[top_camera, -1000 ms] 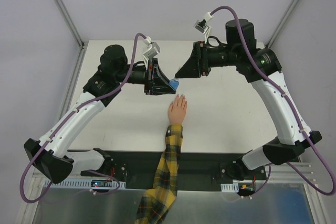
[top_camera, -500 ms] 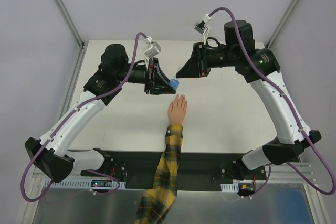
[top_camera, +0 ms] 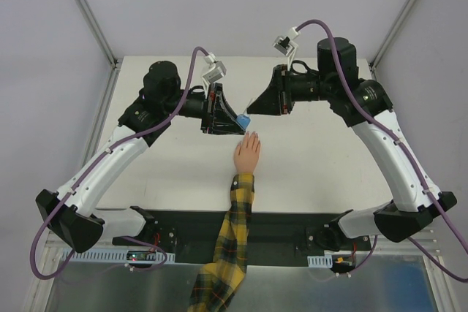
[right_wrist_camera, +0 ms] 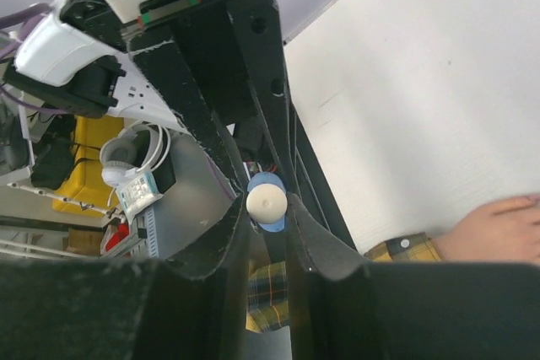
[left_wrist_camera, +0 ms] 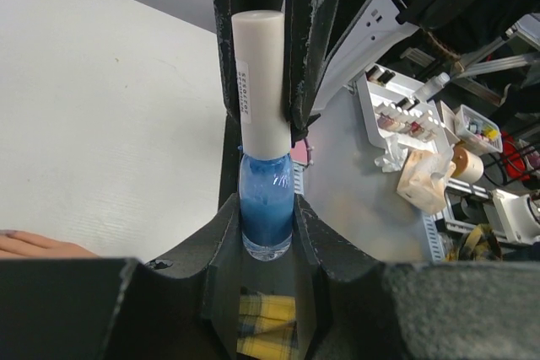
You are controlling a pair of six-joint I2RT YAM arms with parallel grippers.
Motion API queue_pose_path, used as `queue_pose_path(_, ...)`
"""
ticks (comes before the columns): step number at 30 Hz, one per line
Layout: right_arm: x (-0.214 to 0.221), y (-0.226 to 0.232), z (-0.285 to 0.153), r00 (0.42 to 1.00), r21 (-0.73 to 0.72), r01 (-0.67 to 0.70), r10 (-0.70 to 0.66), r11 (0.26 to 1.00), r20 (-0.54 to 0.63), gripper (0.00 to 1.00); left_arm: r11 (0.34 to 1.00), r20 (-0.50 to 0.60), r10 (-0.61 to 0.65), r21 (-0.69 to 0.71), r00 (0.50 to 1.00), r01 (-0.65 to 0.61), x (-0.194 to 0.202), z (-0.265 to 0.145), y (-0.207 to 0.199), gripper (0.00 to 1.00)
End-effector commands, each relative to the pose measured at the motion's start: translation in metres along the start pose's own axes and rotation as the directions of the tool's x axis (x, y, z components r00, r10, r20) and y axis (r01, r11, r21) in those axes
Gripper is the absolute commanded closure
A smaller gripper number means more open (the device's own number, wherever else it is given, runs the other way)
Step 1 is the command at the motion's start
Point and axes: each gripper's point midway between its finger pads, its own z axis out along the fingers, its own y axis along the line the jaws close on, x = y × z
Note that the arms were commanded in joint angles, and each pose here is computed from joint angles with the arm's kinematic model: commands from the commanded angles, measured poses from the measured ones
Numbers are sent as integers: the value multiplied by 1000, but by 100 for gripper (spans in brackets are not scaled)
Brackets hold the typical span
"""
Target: Paint the nails
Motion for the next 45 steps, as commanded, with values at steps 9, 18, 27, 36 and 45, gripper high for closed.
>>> queue_pose_path(9,-7,30,-1,990,-210,139,-130,968,60,96,989,7,91,118,996,-91,-16,-4,-32,100)
queue_pose_path(18,-26,-25,-12,986,193,-27,-6,981,165,29,955,115,194,-248,974,-161,-34,-13,20,100)
queue_pose_path(27,-48,-45,-6,955,386,-206,99,899,279,19,840,125,253,-521,959,-153,-46,-31,64,100)
queue_pose_path(36,-52,-47,11,961,443,-201,89,873,262,33,782,69,315,-584,947,-218,-47,-18,66,100)
queue_pose_path(45,-44,-47,23,969,431,-196,107,881,223,55,753,41,341,-610,939,-247,-49,-13,67,100)
